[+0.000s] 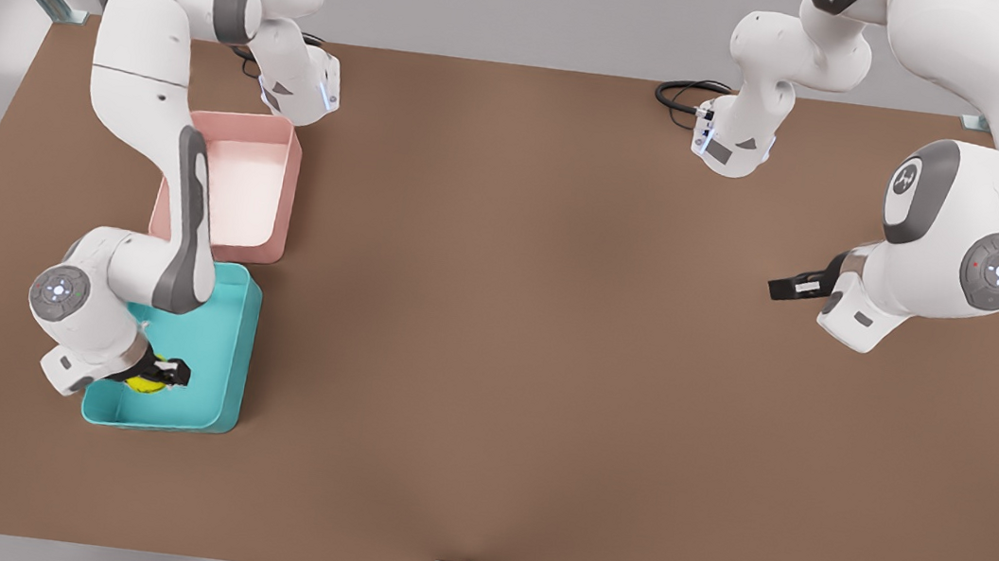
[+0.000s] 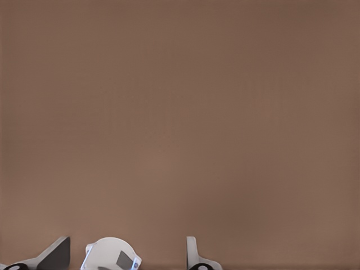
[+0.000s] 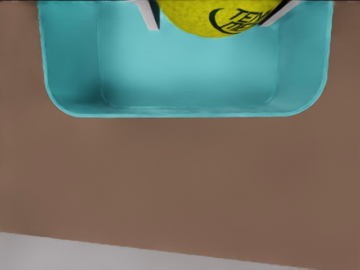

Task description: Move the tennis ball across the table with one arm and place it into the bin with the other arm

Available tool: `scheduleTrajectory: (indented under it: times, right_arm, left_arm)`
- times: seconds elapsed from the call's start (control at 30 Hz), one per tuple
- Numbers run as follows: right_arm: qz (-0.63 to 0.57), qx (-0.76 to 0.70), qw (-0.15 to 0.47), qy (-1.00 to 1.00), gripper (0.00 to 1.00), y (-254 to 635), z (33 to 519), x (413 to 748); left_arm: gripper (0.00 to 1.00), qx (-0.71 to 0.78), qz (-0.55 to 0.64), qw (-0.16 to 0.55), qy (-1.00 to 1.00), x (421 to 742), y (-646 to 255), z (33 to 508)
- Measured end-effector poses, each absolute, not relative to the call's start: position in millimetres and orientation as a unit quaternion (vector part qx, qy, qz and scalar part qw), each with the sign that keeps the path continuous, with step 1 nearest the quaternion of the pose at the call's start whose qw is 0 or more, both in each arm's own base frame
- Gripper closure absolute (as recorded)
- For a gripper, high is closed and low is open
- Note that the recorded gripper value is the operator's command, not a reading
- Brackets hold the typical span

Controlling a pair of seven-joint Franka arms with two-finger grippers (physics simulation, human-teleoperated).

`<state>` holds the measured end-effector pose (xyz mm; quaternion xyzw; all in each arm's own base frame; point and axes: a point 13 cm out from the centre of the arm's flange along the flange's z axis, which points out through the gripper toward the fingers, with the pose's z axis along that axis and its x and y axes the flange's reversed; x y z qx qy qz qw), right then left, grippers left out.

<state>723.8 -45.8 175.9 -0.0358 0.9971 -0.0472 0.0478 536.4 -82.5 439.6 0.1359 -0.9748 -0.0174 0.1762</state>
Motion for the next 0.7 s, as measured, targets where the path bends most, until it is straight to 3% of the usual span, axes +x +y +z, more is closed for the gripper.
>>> scheduleTrajectory:
  times: [0.03, 0.13, 0.23, 0.3, 0.37, 0.47, 0.7]
  right_arm:
    - [-0.044, -0.040, 0.024, 0.998, 0.00, -54.4, 163.7, 709.9]
    - [-0.026, -0.056, -0.020, 0.998, 0.00, -57.3, 140.9, 684.9]
    - [-0.013, -0.080, -0.030, 0.996, 0.00, -52.5, 144.6, 680.4]
    - [-0.013, -0.099, -0.011, 0.995, 0.00, -42.7, 193.3, 700.8]
    - [-0.027, -0.118, 0.013, 0.993, 0.00, -33.2, 280.4, 708.3]
    - [-0.042, -0.137, 0.022, 0.989, 0.00, -23.4, 378.7, 682.2]
    - [-0.024, -0.100, -0.041, 0.994, 0.00, -45.4, 421.0, 594.2]
  left_arm:
    - [0.00, 0.136, -0.018, 0.177, -0.975, 536.5, -82.5, 439.3]
    - [0.00, 0.137, -0.018, 0.177, -0.974, 536.8, -82.6, 438.0]
    - [0.00, 0.137, -0.018, 0.177, -0.974, 536.9, -82.6, 437.8]
    - [0.00, 0.138, -0.018, 0.177, -0.974, 537.0, -82.6, 437.9]
    - [0.00, 0.138, -0.018, 0.177, -0.974, 537.0, -82.8, 438.1]
    - [0.00, 0.138, -0.018, 0.176, -0.974, 536.9, -83.0, 438.6]
    - [0.00, 0.138, -0.019, 0.176, -0.974, 536.7, -82.9, 438.7]
